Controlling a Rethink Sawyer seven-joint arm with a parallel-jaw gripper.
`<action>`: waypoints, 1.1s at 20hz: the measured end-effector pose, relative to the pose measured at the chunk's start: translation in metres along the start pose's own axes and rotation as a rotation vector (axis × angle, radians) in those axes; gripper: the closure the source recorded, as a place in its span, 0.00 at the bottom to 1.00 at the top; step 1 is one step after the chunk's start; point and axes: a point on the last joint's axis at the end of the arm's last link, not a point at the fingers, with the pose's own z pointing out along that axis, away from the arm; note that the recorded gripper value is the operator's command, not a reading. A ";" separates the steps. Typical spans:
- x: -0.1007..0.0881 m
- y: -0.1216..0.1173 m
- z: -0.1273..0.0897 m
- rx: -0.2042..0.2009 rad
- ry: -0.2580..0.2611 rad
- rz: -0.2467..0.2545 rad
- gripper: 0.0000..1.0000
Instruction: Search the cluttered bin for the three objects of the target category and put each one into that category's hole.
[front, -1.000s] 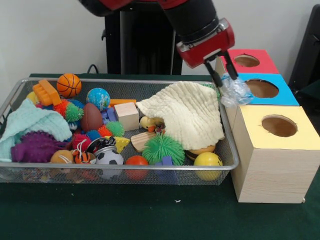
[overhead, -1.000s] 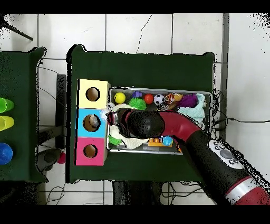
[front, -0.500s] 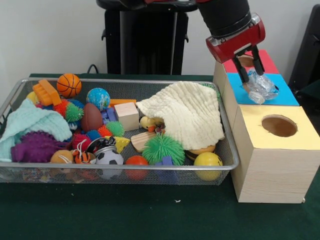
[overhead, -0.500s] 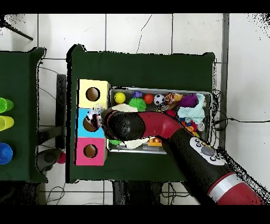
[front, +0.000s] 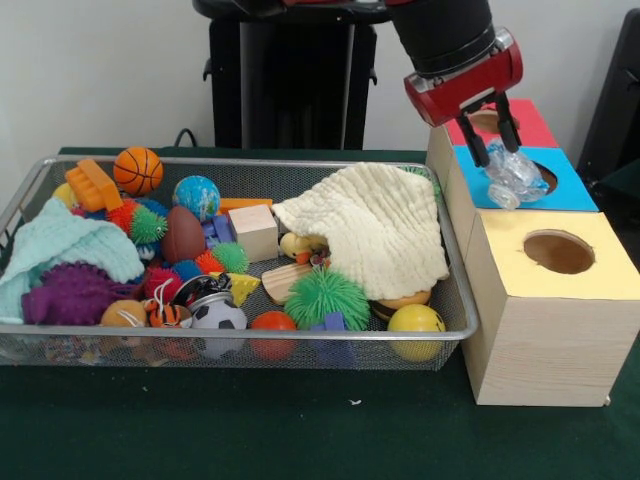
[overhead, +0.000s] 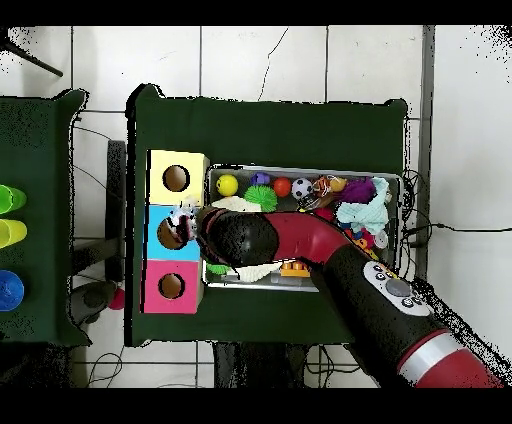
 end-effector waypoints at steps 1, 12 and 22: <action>0.000 -0.001 0.000 0.001 0.000 0.002 1.00; 0.001 -0.017 -0.013 0.047 -0.010 0.018 1.00; 0.005 0.000 -0.038 0.078 -0.013 0.022 1.00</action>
